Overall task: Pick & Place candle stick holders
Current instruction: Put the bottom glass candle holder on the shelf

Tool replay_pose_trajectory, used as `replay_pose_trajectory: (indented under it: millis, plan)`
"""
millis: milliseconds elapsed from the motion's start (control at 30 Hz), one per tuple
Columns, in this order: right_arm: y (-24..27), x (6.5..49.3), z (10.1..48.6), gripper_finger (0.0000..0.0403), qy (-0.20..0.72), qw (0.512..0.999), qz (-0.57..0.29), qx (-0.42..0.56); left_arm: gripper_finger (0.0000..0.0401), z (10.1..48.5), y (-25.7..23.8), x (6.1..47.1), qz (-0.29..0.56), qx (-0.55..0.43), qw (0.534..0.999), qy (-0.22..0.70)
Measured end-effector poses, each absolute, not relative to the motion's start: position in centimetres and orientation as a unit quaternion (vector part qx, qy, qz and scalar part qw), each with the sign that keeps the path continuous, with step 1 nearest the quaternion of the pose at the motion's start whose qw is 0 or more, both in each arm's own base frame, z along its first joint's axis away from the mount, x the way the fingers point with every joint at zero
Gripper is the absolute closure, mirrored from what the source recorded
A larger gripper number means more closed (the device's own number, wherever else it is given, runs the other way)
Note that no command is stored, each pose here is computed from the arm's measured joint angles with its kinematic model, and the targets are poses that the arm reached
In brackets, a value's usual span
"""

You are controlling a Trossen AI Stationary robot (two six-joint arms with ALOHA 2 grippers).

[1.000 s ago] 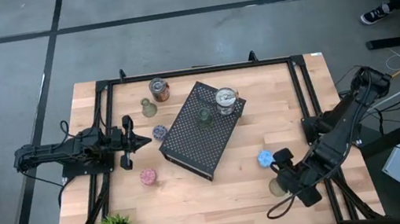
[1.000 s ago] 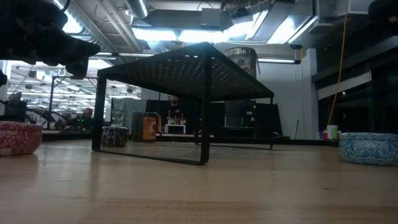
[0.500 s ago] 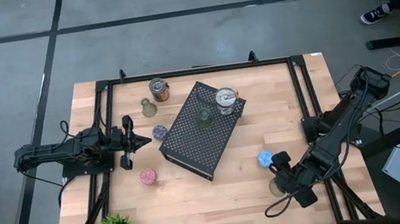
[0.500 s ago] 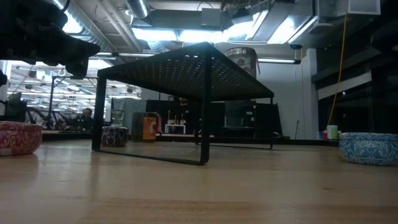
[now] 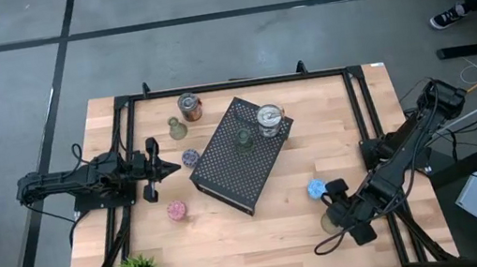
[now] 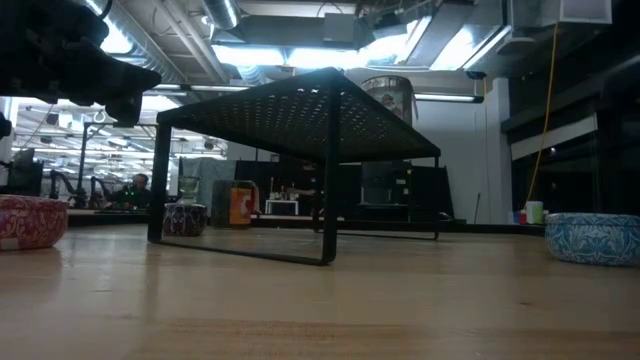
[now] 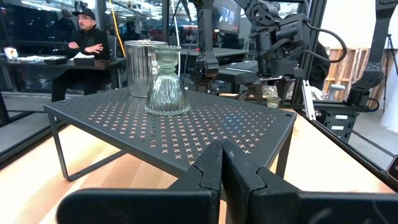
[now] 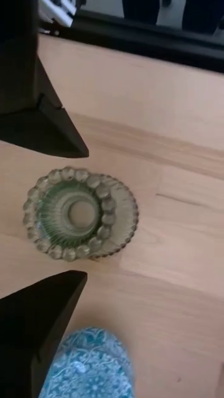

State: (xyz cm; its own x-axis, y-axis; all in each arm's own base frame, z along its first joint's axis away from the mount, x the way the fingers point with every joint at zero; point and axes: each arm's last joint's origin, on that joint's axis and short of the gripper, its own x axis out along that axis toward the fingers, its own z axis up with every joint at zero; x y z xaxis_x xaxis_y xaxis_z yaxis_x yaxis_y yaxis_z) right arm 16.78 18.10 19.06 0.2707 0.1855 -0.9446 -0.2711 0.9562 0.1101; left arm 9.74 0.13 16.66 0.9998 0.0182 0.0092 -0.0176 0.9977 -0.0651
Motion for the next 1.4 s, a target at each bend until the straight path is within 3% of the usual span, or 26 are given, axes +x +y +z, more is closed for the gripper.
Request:
replay_pose_trajectory:
  millis: [533,1167,1400]
  plan:
    - [18.28,16.95,19.16,0.013,0.577,0.802,0.149,-0.032,0.0399,16.66,0.13,9.74,0.009,-0.033,0.999,-0.005]
    - [18.3,16.97,19.17,0.0225,0.576,0.803,0.149,-0.03,0.0399,16.66,0.13,9.74,0.009,-0.033,0.999,-0.005]
    - [18.64,17.4,20.07,0.0229,0.564,0.812,0.15,-0.024,0.0399,16.66,0.13,9.74,0.009,-0.033,0.999,-0.005]
